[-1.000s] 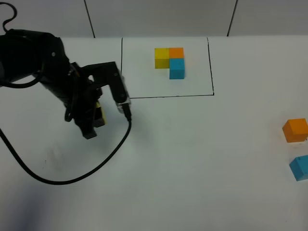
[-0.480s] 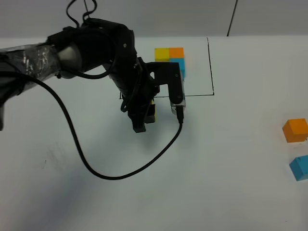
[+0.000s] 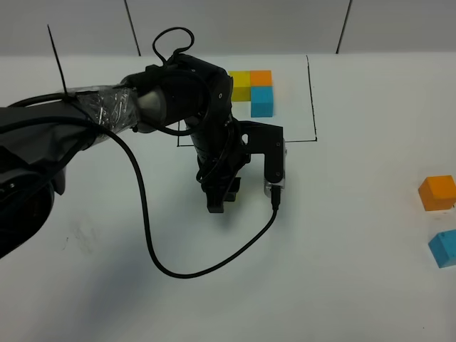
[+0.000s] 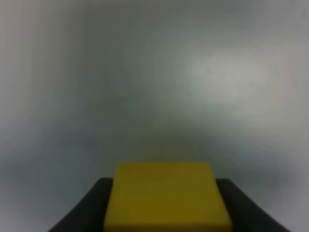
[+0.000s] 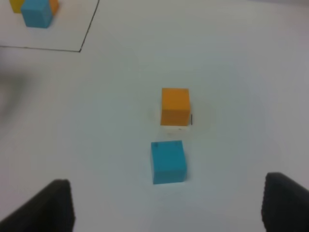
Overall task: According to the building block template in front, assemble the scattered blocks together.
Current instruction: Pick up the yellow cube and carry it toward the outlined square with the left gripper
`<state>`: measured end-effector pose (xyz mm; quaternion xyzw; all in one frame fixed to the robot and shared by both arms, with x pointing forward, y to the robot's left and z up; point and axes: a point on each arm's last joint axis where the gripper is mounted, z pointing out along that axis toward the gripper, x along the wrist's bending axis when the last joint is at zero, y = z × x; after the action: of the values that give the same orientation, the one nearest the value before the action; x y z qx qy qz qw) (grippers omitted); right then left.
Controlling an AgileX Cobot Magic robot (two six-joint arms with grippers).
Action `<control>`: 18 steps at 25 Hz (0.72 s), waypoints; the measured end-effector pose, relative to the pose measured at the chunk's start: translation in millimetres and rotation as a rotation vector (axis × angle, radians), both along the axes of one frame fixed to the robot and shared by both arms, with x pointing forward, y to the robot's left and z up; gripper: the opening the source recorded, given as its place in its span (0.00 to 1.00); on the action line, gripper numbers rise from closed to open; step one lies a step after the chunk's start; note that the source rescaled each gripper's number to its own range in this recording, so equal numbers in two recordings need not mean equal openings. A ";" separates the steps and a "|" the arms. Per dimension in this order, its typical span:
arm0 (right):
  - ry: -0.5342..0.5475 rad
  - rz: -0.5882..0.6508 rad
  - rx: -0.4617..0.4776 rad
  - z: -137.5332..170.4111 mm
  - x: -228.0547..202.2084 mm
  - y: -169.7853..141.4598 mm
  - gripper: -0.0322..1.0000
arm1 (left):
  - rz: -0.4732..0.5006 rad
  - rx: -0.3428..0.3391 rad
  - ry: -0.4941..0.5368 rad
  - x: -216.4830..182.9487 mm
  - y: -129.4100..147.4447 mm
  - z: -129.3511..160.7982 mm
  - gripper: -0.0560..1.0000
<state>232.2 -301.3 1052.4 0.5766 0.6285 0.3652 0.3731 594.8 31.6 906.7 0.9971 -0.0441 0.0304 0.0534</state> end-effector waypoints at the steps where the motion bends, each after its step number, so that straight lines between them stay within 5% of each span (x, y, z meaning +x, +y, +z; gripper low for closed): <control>1: 0.000 0.000 0.000 0.0 0.0 0.0 0.63 | 0.000 0.000 0.000 0.4 -0.3 -2.3 0.05; 18: 0.000 0.000 0.000 0.0 0.0 0.0 0.63 | -0.007 -0.049 -0.044 6.5 -6.4 -10.9 0.05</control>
<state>232.2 -301.3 1052.4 0.5766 0.6285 0.3652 0.3731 601.2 25.2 895.8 0.9945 -0.0481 0.0530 0.0770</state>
